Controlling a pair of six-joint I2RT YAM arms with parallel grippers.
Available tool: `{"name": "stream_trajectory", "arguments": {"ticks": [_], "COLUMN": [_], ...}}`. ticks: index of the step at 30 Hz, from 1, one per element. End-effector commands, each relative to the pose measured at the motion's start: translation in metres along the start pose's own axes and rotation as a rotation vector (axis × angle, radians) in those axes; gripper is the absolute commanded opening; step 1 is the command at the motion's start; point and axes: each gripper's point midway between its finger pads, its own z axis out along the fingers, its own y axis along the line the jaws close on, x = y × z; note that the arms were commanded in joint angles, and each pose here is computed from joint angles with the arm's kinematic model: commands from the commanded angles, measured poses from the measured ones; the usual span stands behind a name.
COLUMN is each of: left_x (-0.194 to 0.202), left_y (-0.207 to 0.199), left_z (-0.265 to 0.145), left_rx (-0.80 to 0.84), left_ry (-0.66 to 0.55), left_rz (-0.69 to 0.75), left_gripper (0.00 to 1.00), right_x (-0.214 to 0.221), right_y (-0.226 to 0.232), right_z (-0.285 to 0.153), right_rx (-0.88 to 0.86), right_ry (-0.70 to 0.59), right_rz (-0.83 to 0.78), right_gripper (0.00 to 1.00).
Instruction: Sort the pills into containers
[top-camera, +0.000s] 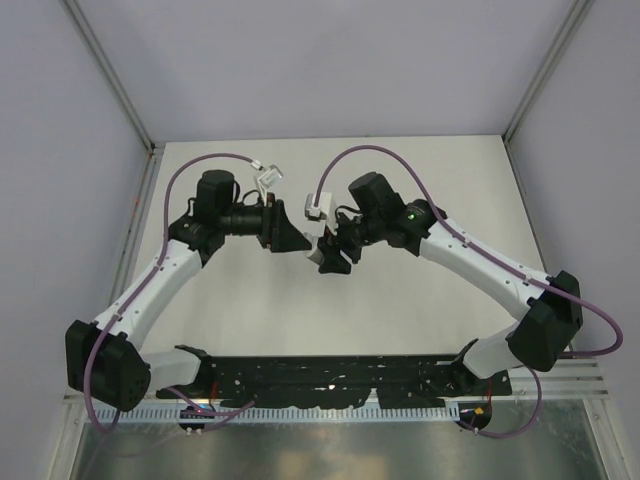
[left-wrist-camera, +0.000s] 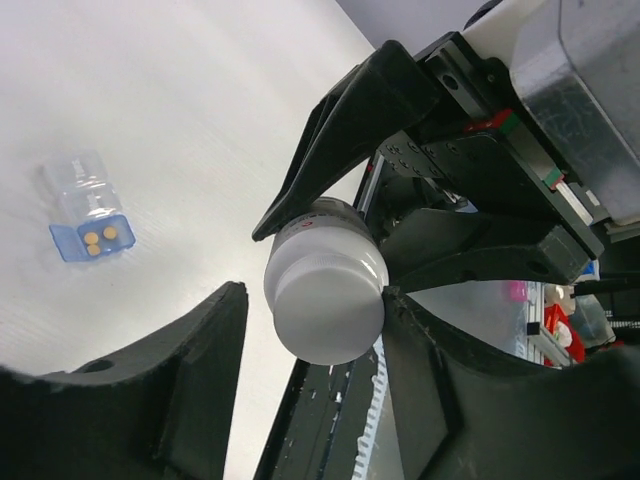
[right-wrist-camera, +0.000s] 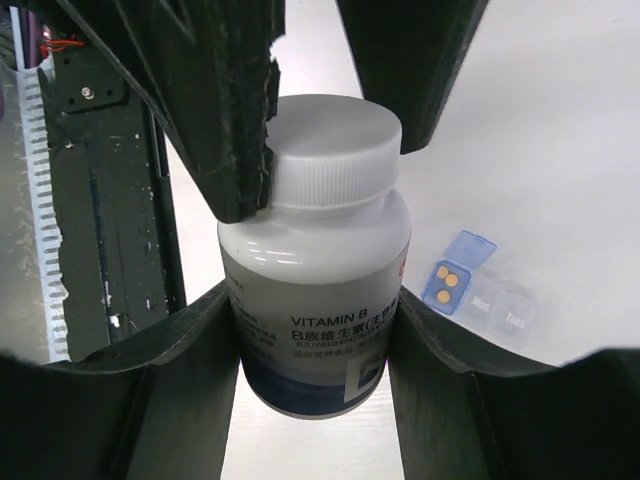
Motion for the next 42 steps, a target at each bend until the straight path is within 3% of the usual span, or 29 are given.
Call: {"name": "stream_trajectory", "arguments": {"ticks": [1,6,13,14,17,20,22,26,33,42], "left_x": [-0.013,-0.009,-0.006,-0.006,-0.007,-0.007,-0.008,-0.006,-0.002,0.002], "left_y": [-0.006,-0.011,-0.014,-0.014,-0.013,-0.013,-0.014,-0.014,-0.007,-0.003], "left_z": [0.002,0.002,0.000,0.000,0.000,0.000,0.000,0.006,0.019,0.029], "left_rx": [0.023,0.068,0.093,0.092,0.082,0.066,0.062,0.040,0.013,0.014], "left_ry": [-0.018,-0.005,-0.002,-0.002,-0.005,-0.009,-0.014,-0.012,0.010,0.035], "left_rz": [0.016,0.075,0.147,0.148,0.138,0.135,0.137,0.131,0.090,0.079], "left_gripper": [0.53,0.36,0.32,0.36,0.62,0.78,0.85,0.89,0.86,0.66], "right_x": [-0.018,-0.018,-0.016,-0.016,-0.016,-0.017,-0.019,-0.019,-0.020,-0.019], "right_y": [-0.003,-0.003,0.000,0.000,-0.002,-0.004,-0.004,-0.005,-0.004,-0.004], "right_z": [-0.009,-0.007,-0.002,-0.002,-0.003,-0.003,-0.003,-0.003,-0.003,-0.004], "right_rx": [0.047,0.038,0.005,0.007,0.019,0.027,0.030,0.032,0.037,0.045], "right_ry": [-0.057,-0.056,-0.050,-0.048,-0.046,-0.045,-0.048,-0.044,-0.043,-0.047], "right_rz": [-0.041,-0.037,-0.026,-0.026,-0.026,-0.025,-0.028,-0.027,-0.033,-0.039], "right_gripper": [0.06,0.06,0.06,0.06,0.06,0.06,0.06,0.06,0.06,0.06]}}
